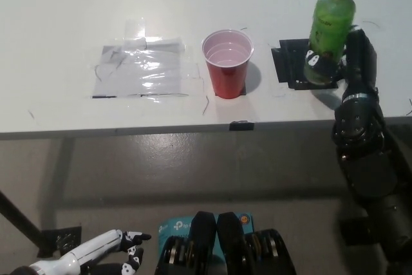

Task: The robot uses its right hand to pick up a bottle kept in the middle of the desk and tilt it into a cup kept next to it to pour water out

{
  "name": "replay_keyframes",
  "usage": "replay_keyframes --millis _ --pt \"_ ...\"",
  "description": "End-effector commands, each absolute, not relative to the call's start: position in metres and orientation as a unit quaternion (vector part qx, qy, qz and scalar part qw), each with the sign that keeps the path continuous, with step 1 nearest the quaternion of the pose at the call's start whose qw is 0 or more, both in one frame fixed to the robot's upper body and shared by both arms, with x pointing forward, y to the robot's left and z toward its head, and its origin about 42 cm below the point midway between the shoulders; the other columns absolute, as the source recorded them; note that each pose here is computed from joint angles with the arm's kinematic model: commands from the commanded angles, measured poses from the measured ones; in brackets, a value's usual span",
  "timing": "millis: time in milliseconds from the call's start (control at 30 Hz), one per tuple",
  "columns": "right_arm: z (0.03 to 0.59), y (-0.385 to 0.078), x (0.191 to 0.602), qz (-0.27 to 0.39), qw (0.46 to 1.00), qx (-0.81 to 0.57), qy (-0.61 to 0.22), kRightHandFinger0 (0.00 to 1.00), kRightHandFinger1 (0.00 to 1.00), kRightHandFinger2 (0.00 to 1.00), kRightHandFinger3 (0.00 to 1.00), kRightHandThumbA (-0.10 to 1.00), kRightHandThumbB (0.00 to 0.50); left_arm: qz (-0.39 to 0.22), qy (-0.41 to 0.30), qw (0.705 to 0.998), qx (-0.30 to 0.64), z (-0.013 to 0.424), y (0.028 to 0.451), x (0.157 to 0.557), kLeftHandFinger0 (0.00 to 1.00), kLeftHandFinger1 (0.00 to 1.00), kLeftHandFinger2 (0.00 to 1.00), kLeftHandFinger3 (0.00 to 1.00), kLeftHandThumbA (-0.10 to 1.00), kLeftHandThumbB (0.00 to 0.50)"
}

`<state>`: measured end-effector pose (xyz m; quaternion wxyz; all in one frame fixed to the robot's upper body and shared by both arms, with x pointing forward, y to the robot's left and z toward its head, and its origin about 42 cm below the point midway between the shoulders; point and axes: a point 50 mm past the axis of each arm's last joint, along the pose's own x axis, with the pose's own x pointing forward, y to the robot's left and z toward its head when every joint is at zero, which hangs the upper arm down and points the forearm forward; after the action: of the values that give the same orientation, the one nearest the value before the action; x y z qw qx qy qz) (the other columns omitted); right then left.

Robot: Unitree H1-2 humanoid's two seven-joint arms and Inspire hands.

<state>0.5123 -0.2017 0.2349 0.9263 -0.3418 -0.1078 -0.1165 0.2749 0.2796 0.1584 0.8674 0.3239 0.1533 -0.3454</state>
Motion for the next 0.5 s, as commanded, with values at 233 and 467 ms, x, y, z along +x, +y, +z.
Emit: replay_keyframes --millis 233,467 --pt "0.302 -0.174 0.525 -0.054 0.853 -0.453 -0.253 0.00 0.00 0.00 0.14 -0.10 0.085 -0.351 0.155 0.861 0.333 0.167 0.285 0.277 1.00 1.00 1.00 1.00 0.95 0.435" --pt "0.298 -0.161 0.527 -0.015 0.830 -0.498 -0.252 0.00 0.00 0.02 0.22 -0.10 0.098 -0.353 0.157 0.859 0.336 0.166 0.285 0.278 1.00 1.00 1.00 1.00 0.95 0.422"
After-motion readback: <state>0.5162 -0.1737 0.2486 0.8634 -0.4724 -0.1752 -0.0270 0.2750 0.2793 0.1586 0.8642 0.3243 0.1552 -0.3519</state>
